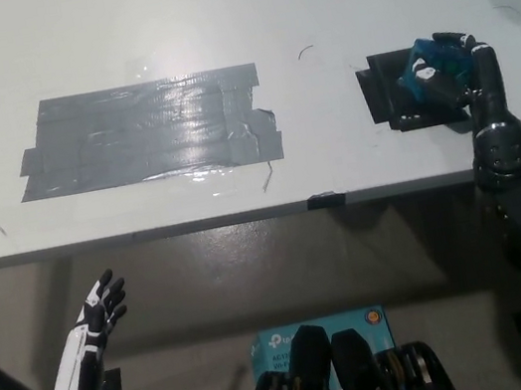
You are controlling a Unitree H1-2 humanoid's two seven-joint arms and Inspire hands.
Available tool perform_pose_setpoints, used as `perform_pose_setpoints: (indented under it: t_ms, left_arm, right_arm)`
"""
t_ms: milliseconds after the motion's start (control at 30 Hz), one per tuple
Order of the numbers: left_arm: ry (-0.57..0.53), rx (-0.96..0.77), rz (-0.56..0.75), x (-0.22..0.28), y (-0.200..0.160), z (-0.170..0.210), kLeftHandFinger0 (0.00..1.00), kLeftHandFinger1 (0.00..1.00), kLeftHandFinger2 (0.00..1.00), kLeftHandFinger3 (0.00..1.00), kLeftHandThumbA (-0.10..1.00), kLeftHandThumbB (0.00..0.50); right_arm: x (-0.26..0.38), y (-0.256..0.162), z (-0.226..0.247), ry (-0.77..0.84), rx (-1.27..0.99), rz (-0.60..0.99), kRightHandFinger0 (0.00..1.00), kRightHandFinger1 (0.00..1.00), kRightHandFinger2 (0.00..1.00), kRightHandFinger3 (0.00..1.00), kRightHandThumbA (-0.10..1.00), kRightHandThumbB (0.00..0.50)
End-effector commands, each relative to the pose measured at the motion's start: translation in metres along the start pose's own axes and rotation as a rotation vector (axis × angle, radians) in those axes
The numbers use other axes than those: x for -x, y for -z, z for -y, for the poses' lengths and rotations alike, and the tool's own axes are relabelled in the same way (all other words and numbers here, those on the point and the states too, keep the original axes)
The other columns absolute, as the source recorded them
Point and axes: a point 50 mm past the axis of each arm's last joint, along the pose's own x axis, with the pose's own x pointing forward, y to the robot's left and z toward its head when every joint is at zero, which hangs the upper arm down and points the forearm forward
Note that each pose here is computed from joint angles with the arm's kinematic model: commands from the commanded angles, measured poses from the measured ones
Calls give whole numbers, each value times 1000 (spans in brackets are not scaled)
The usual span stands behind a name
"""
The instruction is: A rubick's cube is kept in the black marked spot on the table and the robot uses its right arm to pick it up and hands it to a person
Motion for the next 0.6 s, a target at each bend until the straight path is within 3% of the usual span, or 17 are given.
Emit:
perform_pose_setpoints:
  t_ms: [0,167,233,367,567]
  left_arm:
    - [-1,-36,52,-8,-12,-12,1000,1000,1000,1000,1000,208]
    - [-2,-33,48,-10,-12,-13,1000,1000,1000,1000,1000,220]
    - [-4,-30,49,-10,-10,-13,1000,1000,1000,1000,1000,205]
    - [3,-39,50,-8,-10,-12,1000,1000,1000,1000,1000,201]
    - [6,-32,36,-5,-9,-11,1000,1000,1000,1000,1000,187]
  right_arm:
    - [6,17,-3,8,103,-41,28,375,781,770,-100,197]
    - [5,18,3,30,83,-11,83,484,860,820,-100,197]
    - [4,13,6,41,43,9,34,459,849,824,-100,209]
    - [0,-3,10,71,32,90,45,450,826,818,-100,210]
    - [8,-56,21,108,-65,312,0,301,733,834,-100,184]
